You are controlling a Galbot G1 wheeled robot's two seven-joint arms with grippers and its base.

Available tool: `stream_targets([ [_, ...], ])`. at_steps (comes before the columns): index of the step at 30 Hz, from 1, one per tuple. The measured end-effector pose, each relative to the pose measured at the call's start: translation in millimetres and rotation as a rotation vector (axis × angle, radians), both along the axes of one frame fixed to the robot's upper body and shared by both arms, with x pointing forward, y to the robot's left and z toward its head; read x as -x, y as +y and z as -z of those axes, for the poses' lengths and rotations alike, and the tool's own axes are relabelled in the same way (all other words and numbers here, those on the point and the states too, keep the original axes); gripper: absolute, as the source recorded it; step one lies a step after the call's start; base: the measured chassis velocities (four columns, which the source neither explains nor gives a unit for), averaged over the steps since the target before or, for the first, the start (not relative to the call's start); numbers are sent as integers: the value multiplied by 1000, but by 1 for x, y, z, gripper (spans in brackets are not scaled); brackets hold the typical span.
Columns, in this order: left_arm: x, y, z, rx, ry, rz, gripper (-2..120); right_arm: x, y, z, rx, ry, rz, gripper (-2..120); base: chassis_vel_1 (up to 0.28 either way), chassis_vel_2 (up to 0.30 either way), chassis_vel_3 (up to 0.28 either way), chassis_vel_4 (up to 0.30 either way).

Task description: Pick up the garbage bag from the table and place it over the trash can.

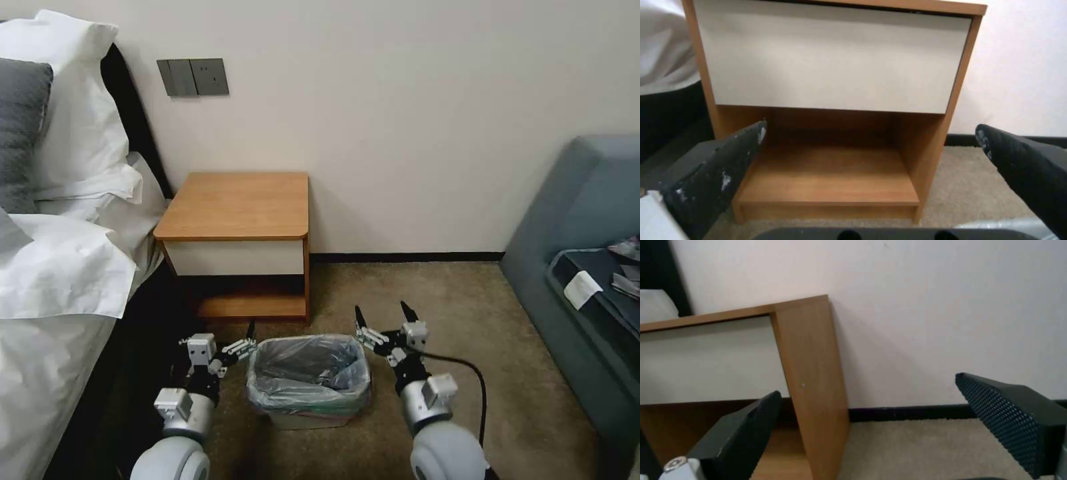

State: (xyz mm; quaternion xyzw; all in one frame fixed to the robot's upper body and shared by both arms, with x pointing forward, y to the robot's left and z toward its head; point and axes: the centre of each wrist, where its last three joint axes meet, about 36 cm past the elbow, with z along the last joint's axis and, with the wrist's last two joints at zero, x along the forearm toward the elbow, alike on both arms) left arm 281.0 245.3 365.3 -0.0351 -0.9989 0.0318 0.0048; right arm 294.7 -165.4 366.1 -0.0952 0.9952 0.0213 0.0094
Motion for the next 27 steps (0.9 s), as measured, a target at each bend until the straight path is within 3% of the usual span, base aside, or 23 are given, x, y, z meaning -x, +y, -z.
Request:
stream_targets([
  [6, 2, 0, 1, 0, 4, -3, 101, 1, 0, 4, -8, 0, 8, 100, 0, 0, 0, 0],
  [27, 1, -1, -1, 5, 15, -6, 100, 0, 0, 3, -13, 1, 7, 100, 0, 0, 0, 0],
])
